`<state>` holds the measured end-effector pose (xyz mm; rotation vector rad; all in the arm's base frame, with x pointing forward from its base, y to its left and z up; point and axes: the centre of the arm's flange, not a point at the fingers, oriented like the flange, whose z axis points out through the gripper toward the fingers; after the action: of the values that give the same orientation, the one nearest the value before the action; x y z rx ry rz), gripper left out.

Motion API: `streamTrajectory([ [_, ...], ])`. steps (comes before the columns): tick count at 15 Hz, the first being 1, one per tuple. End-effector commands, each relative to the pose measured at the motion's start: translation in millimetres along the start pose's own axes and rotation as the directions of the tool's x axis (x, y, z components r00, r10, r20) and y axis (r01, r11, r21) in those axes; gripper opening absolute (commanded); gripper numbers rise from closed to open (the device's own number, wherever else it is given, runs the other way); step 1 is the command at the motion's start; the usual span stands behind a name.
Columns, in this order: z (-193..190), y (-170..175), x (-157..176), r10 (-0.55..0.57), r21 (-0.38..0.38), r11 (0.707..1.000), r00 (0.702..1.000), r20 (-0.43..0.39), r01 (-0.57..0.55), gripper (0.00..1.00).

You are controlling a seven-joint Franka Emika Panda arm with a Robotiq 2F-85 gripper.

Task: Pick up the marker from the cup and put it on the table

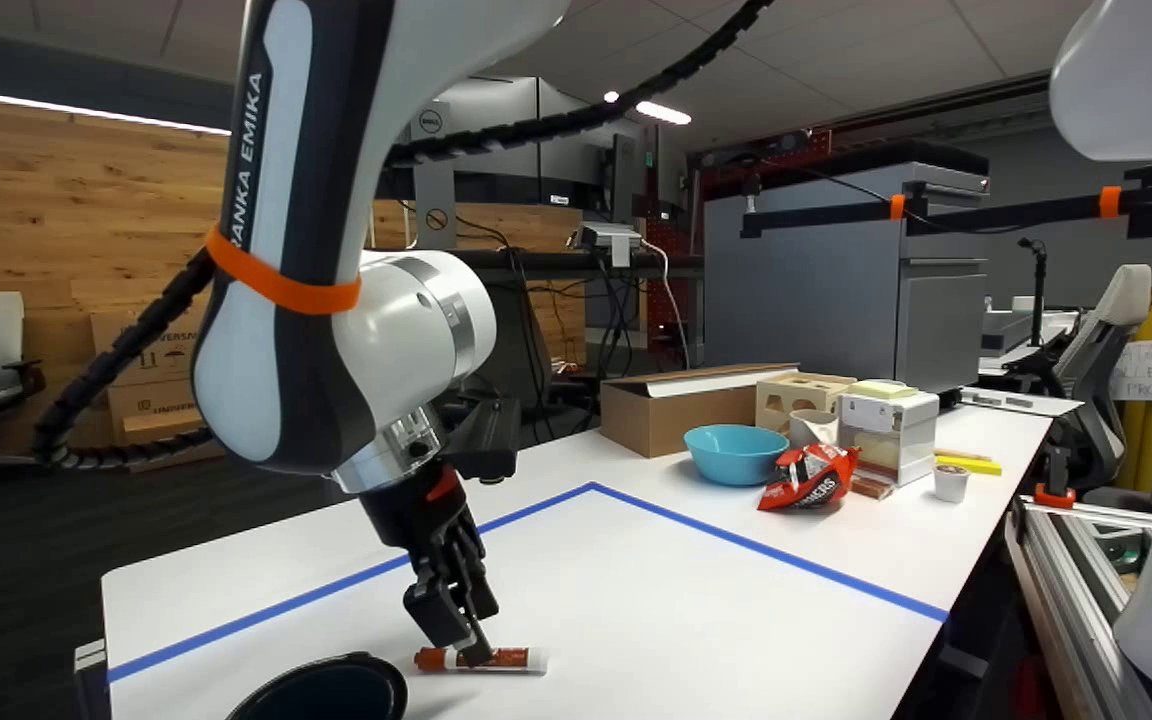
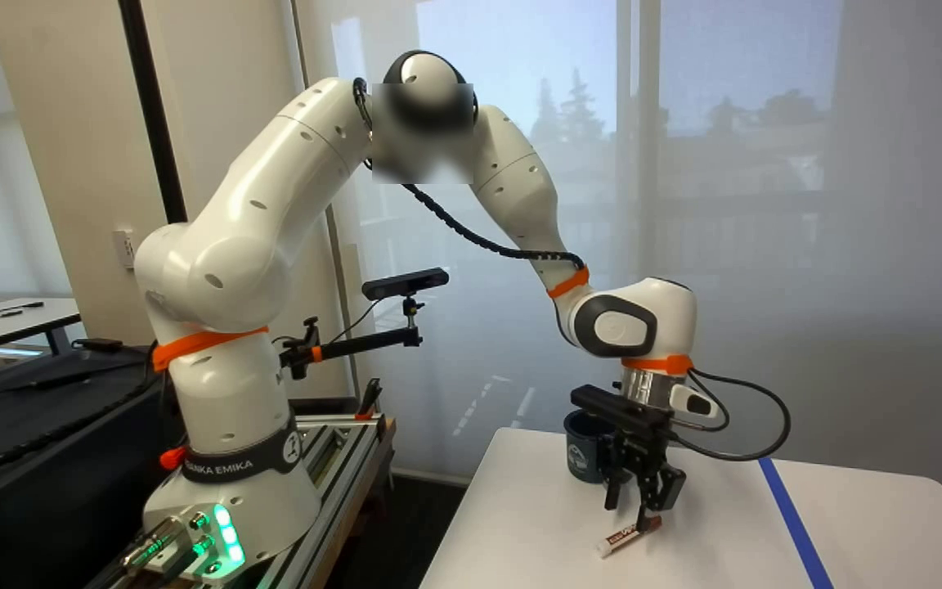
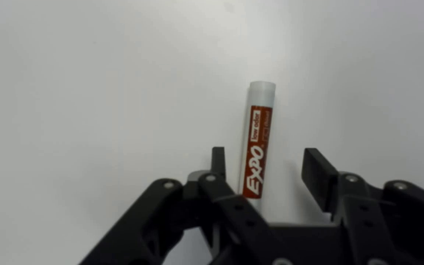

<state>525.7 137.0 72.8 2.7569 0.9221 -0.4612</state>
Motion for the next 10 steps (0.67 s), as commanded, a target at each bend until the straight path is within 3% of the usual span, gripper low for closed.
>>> streamTrajectory([
  [1, -31.1, -10.5, 3.6, -0.016, -0.014, 1.0, 1.0, -0.026, 0.016, 0.91],
  [3, -48.7, -14.1, 4.3, -0.005, -0.027, 1.0, 0.999, -0.047, 0.004, 1.0],
  [10, -119.7, -3.5, -6.1, 0.108, -0.118, 0.985, 0.988, -0.112, -0.122, 1.0],
])
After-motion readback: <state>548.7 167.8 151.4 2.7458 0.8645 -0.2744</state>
